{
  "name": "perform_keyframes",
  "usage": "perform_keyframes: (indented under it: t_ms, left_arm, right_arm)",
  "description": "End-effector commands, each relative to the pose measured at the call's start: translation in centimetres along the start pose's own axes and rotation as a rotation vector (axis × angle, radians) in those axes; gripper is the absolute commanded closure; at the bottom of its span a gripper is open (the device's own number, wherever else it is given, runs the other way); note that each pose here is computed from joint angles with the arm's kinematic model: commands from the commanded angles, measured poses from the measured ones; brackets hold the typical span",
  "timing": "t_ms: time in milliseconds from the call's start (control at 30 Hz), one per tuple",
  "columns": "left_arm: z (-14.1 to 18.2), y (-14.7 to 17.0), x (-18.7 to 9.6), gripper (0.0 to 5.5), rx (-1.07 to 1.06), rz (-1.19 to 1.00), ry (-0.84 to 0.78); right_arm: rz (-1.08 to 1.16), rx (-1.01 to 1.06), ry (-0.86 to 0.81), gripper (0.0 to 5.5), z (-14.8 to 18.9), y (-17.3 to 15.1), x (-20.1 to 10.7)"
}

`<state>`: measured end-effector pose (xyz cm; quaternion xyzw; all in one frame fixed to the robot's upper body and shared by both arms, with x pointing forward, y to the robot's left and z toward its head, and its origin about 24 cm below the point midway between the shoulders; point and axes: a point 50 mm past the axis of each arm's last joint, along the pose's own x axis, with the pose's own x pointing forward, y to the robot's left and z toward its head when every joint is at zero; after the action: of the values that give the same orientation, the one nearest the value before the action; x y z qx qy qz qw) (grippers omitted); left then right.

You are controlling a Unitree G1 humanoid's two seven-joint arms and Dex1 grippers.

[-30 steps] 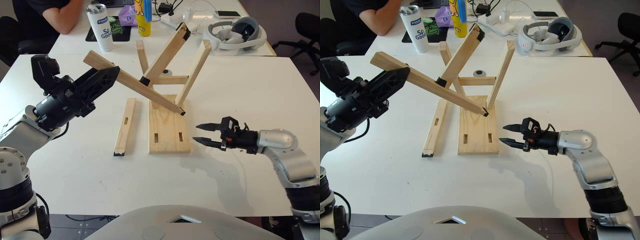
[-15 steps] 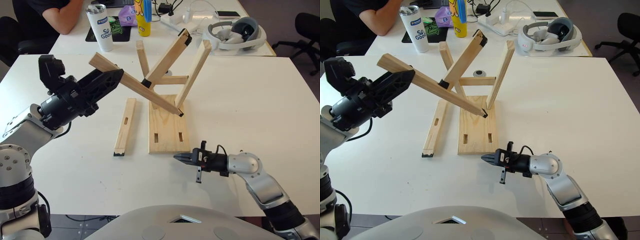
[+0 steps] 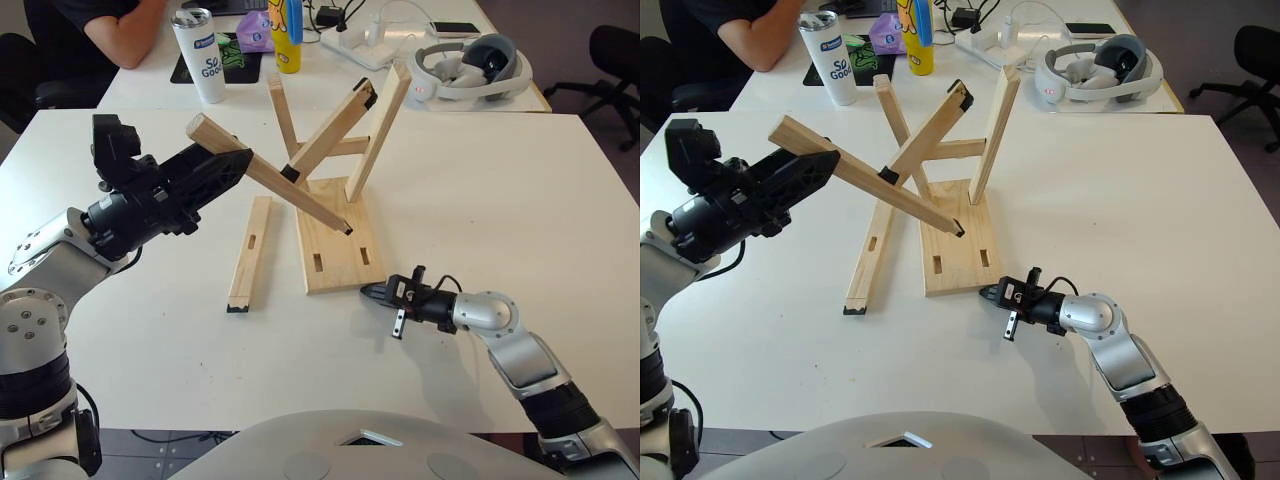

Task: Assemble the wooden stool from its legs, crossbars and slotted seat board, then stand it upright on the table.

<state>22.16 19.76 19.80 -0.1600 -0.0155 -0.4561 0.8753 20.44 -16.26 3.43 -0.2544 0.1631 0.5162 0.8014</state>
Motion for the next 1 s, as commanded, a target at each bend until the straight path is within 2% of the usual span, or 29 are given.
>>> perform_keyframes:
  t_ms: [33,400,667,1000]
  left_arm:
    - [-1.1,-0.2,0.2,3.45,0.037,-0.018,0.061]
    - [-1.7,0.4,0.5,3.45,0.176,-0.026,0.11]
    - [-2.5,0.1,0.8,3.45,0.19,-0.071,0.173]
    - [-1.9,0.3,0.7,3.45,0.232,-0.074,0.201]
  right_arm:
    - [-0.061,0.029,0.029,5.5,-0.4,-1.3,-0.1]
    - [-0.025,0.038,0.059,5.5,-1.0,-1.7,-0.3]
    - [-0.024,0.04,0.067,5.5,-1.2,-1.8,-0.4]
    - [-0.012,0.049,0.069,5.5,-1.2,-1.5,-0.3]
